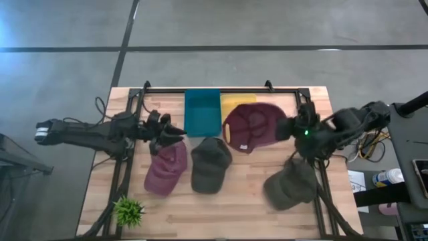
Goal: Pick & Place hat
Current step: Put the right red cap into the yellow bin
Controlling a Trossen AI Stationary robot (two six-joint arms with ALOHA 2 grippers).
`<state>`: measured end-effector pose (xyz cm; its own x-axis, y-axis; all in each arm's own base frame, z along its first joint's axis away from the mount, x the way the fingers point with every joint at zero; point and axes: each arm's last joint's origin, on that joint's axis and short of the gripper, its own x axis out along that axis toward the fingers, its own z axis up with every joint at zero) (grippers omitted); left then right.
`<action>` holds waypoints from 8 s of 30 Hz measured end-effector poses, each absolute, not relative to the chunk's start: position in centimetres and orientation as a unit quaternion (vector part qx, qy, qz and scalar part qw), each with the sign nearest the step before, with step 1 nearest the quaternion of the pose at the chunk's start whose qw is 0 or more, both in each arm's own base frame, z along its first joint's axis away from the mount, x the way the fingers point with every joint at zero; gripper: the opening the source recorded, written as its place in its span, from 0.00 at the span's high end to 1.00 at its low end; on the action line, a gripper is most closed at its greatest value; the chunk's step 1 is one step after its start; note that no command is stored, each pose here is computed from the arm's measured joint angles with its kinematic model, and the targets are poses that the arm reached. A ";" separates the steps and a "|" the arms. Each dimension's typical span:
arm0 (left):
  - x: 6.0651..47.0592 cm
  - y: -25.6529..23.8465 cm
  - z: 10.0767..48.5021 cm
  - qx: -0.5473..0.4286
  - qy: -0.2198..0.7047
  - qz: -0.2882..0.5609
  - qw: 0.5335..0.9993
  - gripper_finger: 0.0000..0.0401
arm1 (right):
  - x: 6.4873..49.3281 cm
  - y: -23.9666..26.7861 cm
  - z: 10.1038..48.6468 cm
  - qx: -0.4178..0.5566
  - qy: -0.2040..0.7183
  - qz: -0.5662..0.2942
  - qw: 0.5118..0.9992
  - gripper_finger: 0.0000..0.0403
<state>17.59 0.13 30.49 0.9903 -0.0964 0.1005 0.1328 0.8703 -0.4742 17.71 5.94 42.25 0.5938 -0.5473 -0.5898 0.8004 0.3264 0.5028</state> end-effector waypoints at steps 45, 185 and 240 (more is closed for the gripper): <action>35.7 -0.4 31.9 0.204 0.256 0.176 0.928 0.65 | 24.4 7.5 39.8 0.433 0.101 -0.344 0.827 0.97; 28.0 -2.5 30.7 -0.111 0.304 0.096 0.941 0.65 | 32.4 9.9 32.7 0.503 0.033 -0.274 0.819 0.97; 21.7 -0.7 36.0 0.135 0.289 0.226 0.920 0.65 | 29.7 -0.9 27.5 -0.146 0.409 -0.425 0.794 0.97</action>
